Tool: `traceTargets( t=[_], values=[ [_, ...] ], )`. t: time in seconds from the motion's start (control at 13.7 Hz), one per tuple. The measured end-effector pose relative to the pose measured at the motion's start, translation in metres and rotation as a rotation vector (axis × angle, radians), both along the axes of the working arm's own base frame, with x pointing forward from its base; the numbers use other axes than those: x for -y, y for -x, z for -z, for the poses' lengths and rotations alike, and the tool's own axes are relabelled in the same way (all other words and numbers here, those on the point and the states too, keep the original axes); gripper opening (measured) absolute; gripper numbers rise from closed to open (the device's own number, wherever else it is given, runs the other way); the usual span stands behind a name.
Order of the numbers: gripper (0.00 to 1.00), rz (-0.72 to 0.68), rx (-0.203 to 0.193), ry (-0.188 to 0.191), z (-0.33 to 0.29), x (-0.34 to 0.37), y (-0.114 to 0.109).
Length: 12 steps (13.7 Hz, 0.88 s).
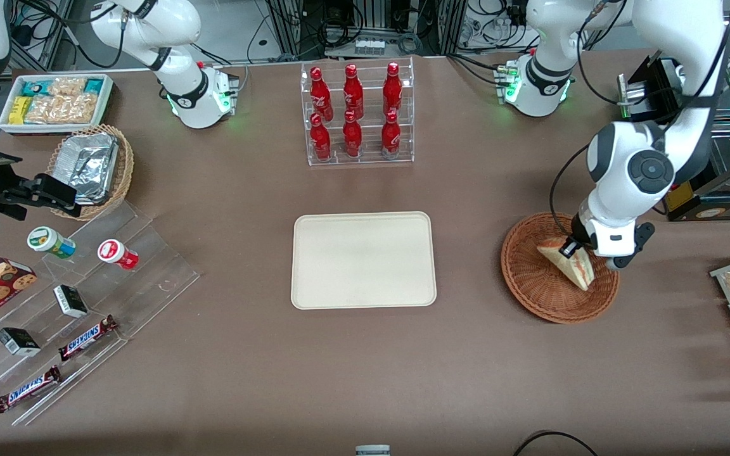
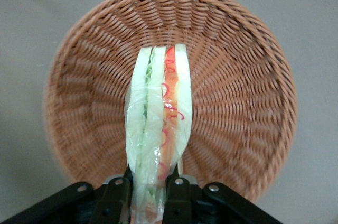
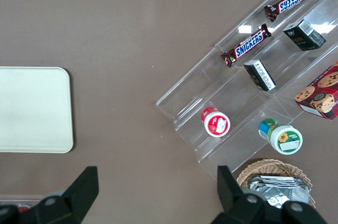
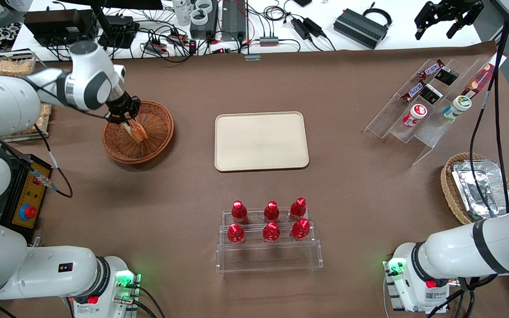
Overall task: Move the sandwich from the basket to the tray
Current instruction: 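Lift the sandwich and carry it toward the cream tray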
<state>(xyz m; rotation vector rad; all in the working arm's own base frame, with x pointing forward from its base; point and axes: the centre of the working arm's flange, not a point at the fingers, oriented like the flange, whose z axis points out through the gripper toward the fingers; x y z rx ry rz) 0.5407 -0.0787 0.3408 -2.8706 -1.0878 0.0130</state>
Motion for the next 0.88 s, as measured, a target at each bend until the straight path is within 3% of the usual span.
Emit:
traceTargets(
  t=[0.15,0.36,0.58,0.88],
  values=[
    [0.15,0.064,-0.033,-0.016,-0.056,0.041,-0.006],
    [0.15,0.201,0.007,0.007,-0.096,0.127,0.003],
    [0.15,0.355,-0.001,0.061,-0.091,0.224,0.026],
    [0.15,0.559,0.023,0.088,-0.049,0.336,0.046]
  ],
)
